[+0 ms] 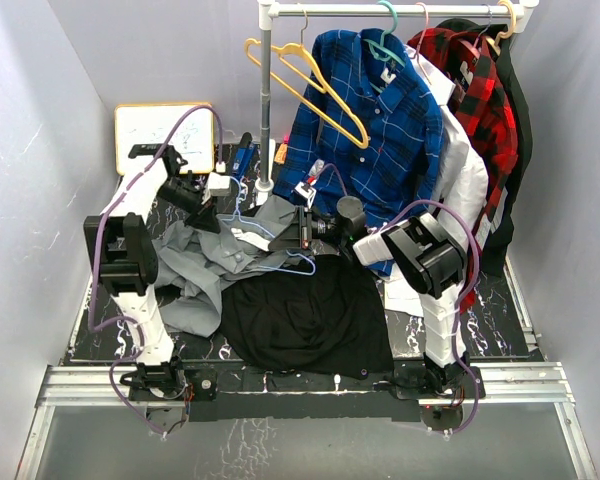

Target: Place the shirt on the hanger

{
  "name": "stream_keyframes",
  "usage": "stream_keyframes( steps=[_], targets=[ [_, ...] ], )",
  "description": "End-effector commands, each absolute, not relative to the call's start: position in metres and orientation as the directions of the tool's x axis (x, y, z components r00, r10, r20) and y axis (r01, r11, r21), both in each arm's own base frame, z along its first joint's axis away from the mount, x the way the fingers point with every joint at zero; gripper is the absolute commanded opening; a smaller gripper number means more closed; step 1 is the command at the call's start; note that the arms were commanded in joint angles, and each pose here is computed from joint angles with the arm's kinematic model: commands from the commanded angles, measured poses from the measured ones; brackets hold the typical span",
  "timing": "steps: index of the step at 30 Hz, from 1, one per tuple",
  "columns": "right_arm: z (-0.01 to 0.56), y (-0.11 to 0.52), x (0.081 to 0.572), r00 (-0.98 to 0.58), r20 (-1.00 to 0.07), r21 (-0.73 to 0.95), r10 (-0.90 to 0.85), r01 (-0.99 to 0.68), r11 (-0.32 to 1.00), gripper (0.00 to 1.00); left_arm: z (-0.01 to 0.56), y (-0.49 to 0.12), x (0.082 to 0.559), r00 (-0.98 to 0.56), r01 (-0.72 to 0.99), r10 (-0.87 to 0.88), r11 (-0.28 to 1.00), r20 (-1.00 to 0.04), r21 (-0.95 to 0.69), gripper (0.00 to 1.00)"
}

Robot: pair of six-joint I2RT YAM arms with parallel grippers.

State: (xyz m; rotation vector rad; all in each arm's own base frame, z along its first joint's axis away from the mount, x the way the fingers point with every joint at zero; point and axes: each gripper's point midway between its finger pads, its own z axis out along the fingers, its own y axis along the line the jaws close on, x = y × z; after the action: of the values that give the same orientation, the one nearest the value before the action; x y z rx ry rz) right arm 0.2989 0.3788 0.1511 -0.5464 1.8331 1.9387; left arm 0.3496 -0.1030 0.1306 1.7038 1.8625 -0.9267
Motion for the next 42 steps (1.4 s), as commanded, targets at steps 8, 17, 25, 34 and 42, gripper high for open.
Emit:
stream_keyframes(
  steps=[8,17,25,34,42],
  targets=[
    [0.250,0.352,0.287,-0.626,-0.773,0.634,0.101,-0.762,0.129,0.99,0.286,-0.138,0.285,0.048,0.996,0.506,0.041,-0.861,0.080,0.00],
    [0.294,0.269,0.230,-0.524,-0.841,0.526,0.138,-0.729,0.438,0.98,0.300,-0.134,0.245,0.099,0.988,0.523,0.049,-0.846,0.146,0.00],
    [0.268,0.234,0.209,-0.600,-0.765,0.615,0.235,-0.569,0.546,0.96,0.317,-0.139,0.234,0.139,0.981,0.487,0.049,-0.863,0.185,0.00],
    [0.274,0.230,0.203,-0.694,-0.351,0.934,0.628,-0.304,0.186,0.77,0.338,-0.143,0.213,0.203,0.967,0.449,0.048,-0.870,0.250,0.00],
    [0.259,0.228,0.215,-0.571,-0.636,0.772,0.519,-0.469,0.430,0.81,0.336,-0.144,0.207,0.194,0.970,0.442,0.048,-0.876,0.239,0.00]
  ],
)
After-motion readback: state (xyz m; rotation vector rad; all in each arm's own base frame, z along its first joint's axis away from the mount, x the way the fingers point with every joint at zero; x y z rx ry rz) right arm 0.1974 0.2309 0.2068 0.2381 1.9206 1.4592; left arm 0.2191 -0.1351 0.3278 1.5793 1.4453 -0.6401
